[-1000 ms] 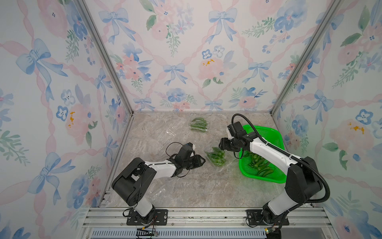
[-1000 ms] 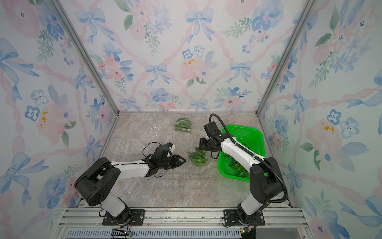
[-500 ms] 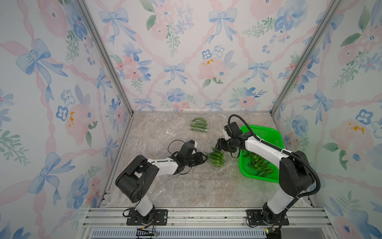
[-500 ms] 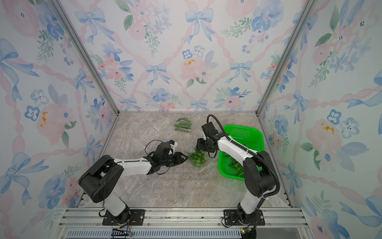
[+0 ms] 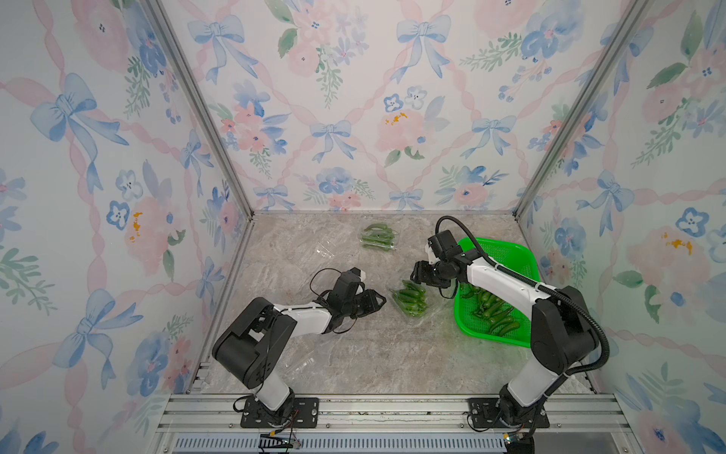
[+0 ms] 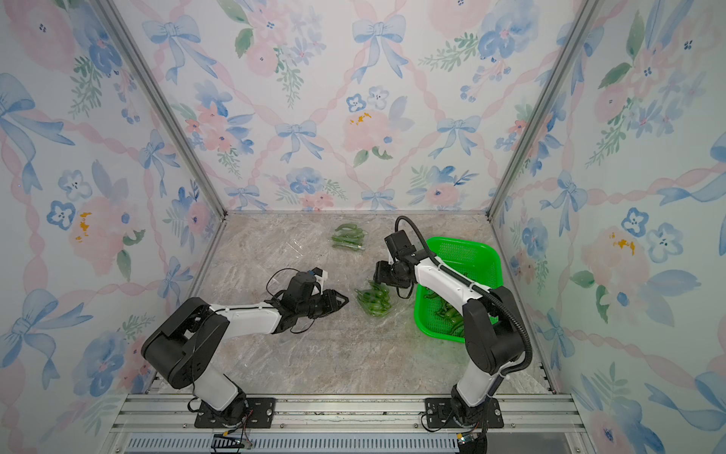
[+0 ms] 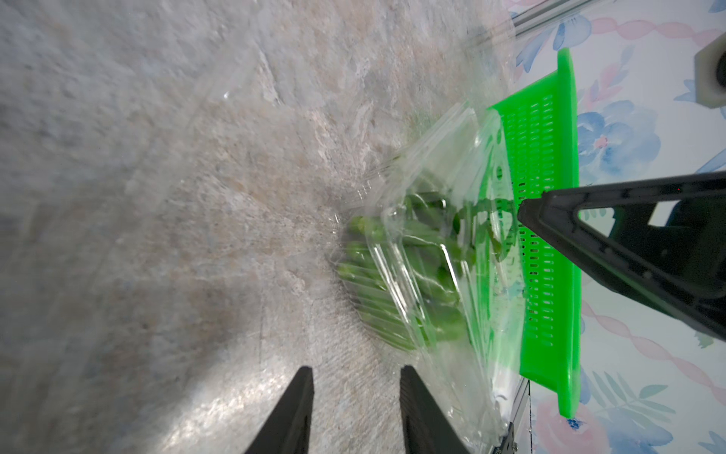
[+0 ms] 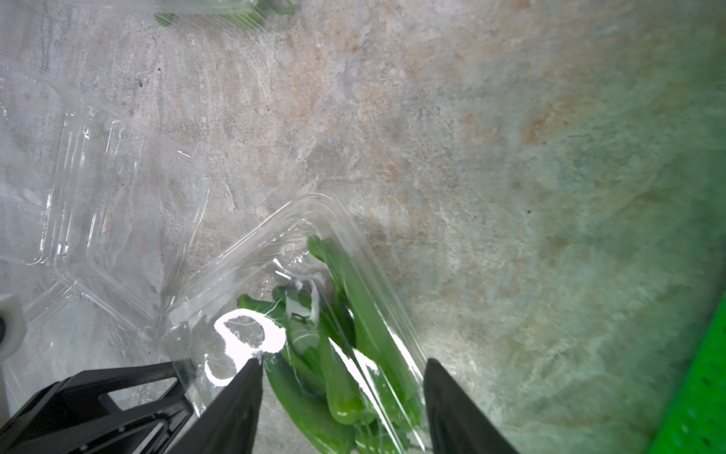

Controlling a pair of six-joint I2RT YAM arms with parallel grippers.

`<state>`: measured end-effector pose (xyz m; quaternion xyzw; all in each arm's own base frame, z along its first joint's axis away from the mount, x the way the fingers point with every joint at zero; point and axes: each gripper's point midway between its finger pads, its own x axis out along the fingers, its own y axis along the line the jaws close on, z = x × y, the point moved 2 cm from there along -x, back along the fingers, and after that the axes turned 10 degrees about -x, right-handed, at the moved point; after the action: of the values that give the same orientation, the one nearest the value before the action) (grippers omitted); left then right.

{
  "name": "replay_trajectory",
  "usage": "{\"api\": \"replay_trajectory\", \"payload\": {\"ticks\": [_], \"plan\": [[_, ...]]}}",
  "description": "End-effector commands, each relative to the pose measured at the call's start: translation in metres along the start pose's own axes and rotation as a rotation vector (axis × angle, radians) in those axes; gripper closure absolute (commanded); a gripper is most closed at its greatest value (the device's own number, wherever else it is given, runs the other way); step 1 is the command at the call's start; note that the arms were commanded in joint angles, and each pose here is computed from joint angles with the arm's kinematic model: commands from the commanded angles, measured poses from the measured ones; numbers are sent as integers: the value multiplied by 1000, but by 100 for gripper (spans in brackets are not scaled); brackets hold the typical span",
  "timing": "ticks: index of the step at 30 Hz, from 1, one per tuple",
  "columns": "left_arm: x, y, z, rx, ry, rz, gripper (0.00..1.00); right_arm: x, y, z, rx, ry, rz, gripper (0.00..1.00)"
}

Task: Take small green peppers out of containers
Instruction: Open the packing box at the center of the board.

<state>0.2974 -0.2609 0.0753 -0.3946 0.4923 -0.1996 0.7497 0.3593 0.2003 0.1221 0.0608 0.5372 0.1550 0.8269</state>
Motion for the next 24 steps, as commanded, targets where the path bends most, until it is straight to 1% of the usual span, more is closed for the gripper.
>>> {"api": "replay_trajectory", "payload": {"ticks": [1, 15, 17, 24], "plan": [[1, -7, 4, 7, 3, -21, 60, -4, -4, 5, 18, -4, -15, 35], [8, -4, 0, -1, 25, -17, 60, 0, -6, 1, 26, 4, -9, 34], [10, -16, 6, 11, 15, -41, 60, 0, -5, 0, 27, 7, -8, 34], [13, -18, 4, 10, 21, -45, 60, 0, -7, -3, 31, 10, -6, 34]]}}
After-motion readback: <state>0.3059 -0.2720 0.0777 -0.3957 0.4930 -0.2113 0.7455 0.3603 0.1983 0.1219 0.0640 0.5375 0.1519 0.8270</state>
